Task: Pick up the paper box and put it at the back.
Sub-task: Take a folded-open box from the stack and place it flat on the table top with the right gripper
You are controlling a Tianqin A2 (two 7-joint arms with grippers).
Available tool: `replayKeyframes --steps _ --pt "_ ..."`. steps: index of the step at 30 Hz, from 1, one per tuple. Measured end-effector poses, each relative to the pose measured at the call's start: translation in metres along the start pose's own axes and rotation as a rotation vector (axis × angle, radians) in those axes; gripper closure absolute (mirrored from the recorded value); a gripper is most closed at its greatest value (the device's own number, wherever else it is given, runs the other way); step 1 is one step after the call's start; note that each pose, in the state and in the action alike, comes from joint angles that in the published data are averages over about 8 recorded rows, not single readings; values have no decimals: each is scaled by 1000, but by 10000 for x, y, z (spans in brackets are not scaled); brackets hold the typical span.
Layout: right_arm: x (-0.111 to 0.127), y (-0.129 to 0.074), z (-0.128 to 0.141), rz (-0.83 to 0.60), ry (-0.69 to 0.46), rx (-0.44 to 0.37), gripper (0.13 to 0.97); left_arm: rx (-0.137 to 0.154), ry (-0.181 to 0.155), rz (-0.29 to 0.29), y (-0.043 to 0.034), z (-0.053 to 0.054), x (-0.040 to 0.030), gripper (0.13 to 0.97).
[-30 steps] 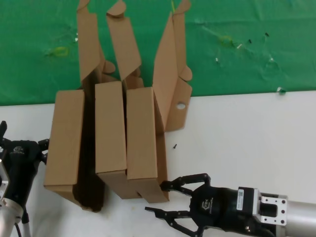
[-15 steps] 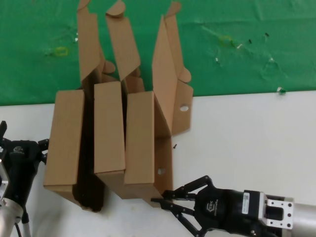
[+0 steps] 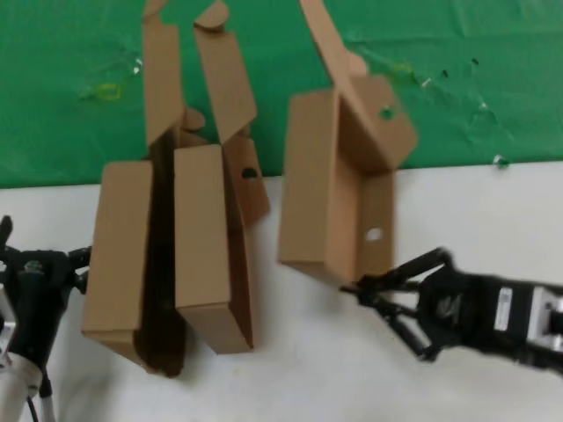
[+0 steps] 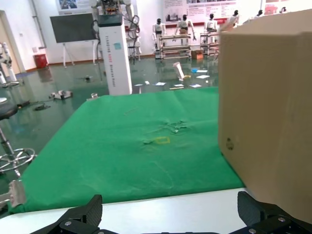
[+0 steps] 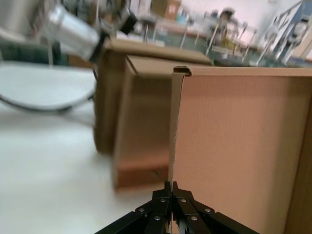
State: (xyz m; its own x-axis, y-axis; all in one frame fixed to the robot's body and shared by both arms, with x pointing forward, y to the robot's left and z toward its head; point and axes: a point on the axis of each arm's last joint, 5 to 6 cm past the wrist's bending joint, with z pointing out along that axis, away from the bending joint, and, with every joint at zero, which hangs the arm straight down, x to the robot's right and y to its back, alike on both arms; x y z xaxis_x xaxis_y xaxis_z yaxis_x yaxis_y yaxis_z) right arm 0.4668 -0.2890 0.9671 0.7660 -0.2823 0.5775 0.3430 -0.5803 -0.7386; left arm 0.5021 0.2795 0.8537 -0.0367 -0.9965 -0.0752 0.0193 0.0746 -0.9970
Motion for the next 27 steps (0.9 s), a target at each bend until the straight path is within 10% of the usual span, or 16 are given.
replayKeyframes --steps 12,27 --pt "781 -612 -230 -121 11 -429 946 0 0 0 0 0 0 132" --pt "1423 -1041 495 -235 161 -1008 946 0 0 0 0 0 0 132"
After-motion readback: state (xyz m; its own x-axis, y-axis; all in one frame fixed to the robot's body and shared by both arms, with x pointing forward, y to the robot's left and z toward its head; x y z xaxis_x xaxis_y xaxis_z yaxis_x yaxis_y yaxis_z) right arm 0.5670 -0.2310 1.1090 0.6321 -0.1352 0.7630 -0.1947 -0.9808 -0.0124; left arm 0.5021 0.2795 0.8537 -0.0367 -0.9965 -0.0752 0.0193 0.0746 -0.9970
